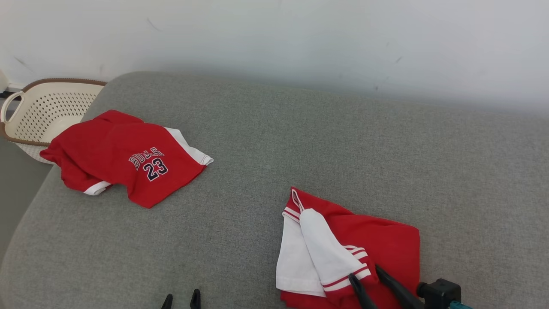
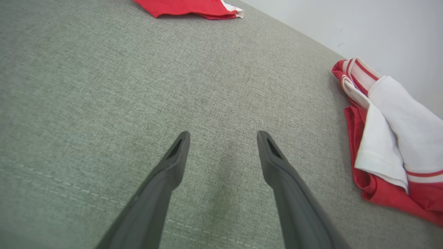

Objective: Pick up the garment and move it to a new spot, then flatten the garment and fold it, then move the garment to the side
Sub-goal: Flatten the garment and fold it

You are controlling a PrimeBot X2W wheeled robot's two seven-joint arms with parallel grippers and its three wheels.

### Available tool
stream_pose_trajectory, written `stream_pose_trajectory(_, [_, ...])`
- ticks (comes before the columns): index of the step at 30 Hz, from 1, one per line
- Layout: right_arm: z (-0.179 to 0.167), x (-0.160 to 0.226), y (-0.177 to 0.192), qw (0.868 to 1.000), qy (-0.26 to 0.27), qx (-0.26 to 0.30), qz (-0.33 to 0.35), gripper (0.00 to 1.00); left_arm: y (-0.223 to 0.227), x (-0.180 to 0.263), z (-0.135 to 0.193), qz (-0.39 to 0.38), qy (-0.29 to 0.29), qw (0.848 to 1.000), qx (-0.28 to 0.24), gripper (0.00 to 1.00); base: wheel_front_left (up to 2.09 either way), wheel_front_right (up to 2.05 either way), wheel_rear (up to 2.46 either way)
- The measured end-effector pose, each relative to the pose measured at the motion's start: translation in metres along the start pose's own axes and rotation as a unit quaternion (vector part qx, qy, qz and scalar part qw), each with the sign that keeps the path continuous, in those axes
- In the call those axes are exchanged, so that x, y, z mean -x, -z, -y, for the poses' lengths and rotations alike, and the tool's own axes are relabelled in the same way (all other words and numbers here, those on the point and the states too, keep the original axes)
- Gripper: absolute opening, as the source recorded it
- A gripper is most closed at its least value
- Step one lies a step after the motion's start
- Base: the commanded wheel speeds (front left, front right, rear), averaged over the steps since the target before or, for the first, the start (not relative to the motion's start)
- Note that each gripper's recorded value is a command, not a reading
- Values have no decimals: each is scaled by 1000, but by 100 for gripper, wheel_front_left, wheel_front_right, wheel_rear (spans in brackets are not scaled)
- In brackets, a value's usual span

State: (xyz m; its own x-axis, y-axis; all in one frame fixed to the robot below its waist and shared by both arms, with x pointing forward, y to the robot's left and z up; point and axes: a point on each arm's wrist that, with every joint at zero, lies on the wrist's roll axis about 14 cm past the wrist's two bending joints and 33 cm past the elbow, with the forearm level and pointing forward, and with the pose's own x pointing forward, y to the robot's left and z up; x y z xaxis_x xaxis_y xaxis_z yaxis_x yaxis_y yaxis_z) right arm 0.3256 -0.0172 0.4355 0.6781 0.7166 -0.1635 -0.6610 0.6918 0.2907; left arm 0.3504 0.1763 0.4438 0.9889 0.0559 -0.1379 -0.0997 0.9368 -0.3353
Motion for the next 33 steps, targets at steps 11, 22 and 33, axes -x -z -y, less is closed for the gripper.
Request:
stream_pose_trajectory(11, [-42, -11, -6, 995, -91, 37, -6, 0, -2, 2, -4, 3, -7, 1000, 1, 100, 0, 0, 0])
stream_pose_trajectory(22, [-78, -20, -31, 986, -164, 30, 11, 100, -7, 6, -7, 12, -11, 1000, 4, 100, 0, 0, 0])
stream_pose_trajectory(33, [45, -2, -23, 998, 56, 24, 18, 100, -2, 1, 1, 4, 1, 1000, 2, 100, 0, 0, 0])
